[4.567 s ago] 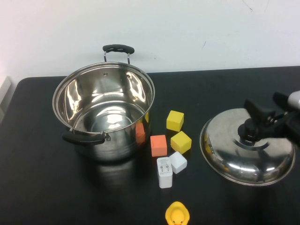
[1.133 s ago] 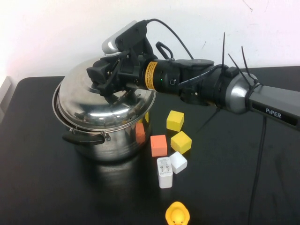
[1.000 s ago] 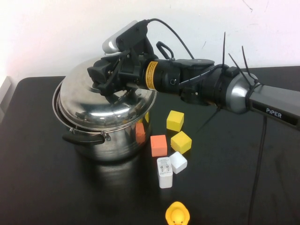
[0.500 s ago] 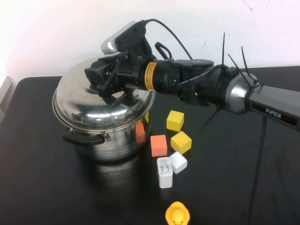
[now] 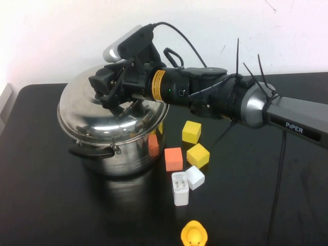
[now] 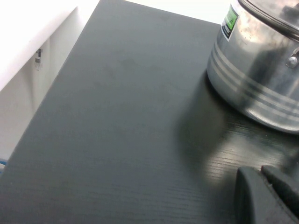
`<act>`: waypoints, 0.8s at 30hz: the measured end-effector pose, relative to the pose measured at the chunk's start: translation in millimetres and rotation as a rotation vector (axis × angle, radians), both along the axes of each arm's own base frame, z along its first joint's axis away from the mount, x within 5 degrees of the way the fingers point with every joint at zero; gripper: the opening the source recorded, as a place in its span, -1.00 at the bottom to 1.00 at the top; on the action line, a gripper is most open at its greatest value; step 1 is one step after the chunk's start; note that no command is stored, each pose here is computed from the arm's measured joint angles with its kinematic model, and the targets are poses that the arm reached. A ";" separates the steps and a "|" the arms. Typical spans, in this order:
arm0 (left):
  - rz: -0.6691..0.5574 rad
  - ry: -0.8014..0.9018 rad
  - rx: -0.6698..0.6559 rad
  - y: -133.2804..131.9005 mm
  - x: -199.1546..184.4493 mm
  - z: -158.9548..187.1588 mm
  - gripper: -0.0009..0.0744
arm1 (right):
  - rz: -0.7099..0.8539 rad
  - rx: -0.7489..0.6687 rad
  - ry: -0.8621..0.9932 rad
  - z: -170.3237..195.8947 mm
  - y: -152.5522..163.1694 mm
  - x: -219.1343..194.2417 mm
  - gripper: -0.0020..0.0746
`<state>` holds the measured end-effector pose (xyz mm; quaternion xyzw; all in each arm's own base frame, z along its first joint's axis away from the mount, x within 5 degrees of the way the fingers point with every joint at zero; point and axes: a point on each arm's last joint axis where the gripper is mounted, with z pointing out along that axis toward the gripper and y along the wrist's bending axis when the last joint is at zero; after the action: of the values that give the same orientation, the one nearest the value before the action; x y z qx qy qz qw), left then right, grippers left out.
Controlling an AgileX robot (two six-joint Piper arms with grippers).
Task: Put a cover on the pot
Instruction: Place the pot lid on the pot
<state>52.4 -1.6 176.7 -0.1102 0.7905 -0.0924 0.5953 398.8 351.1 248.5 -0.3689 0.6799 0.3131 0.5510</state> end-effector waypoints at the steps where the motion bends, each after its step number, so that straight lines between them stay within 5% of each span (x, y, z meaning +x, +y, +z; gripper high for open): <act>1: -0.001 0.000 0.002 0.0 0.0 0.0 -0.98 | -0.008 -0.001 0.001 0.0 -0.4 0.6 -0.04; 24: 0.000 0.000 0.000 0.0 0.0 0.0 -0.98 | -0.028 0.031 0.024 -9.0 9.3 11.8 -0.04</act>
<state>52.4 -1.6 176.7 -0.1101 0.7906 -0.0923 0.5953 410.5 360.4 239.5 -0.3471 0.6865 0.3202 0.5529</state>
